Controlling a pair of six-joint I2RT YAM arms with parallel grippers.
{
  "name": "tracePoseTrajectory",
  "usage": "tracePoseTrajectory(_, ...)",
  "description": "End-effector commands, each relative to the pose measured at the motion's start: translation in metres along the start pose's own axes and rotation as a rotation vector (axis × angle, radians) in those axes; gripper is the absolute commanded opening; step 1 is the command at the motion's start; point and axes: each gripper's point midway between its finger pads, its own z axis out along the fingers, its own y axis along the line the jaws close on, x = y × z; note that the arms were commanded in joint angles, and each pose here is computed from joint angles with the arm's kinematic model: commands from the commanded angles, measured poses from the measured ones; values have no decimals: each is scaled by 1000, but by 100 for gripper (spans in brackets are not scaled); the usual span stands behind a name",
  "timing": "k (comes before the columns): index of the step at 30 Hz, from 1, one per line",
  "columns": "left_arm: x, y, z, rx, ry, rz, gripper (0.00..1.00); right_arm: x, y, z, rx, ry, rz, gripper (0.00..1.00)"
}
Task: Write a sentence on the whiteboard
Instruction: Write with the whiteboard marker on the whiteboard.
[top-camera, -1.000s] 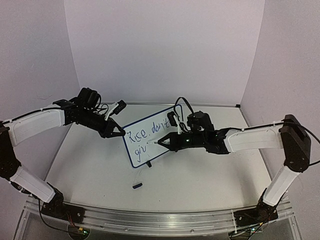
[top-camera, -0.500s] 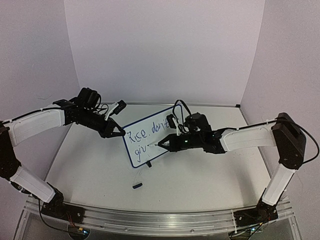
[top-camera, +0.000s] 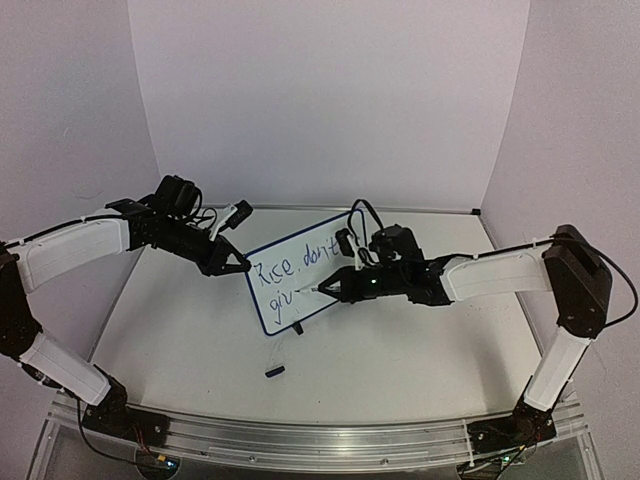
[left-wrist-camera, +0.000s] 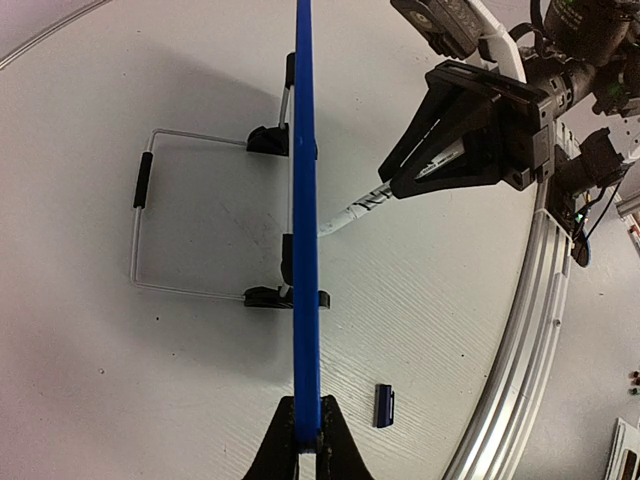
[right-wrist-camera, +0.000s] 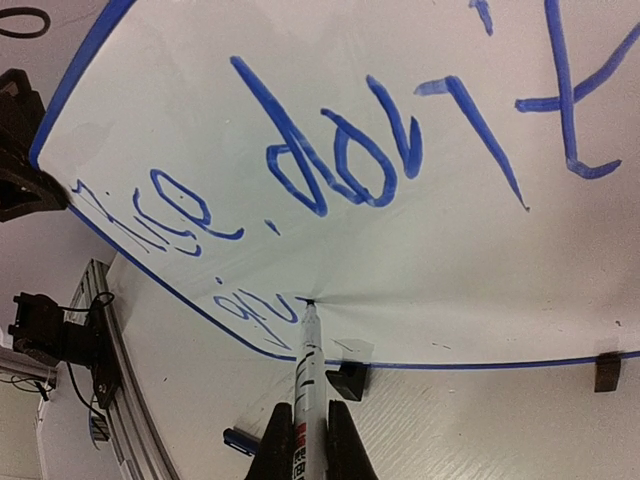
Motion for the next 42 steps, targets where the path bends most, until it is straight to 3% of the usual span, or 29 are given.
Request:
tracePoseTrajectory(1, 4, -4, 6, 16, 36, -9, 0, -18, -9, -11, 43, -60, 15, 0)
tracePoseTrajectory(12, 5, -4, 6, 17, 37, -9, 0, -36, 7, -24, 6, -103, -24, 0)
tracePoseTrajectory(19, 4, -4, 6, 17, 36, -8, 0, -31, 17, -14, -64, -60, -30, 0)
tracePoseTrajectory(42, 5, -4, 7, 17, 38, -10, 0, -11, -1, 8, -43, -2, 5, 0)
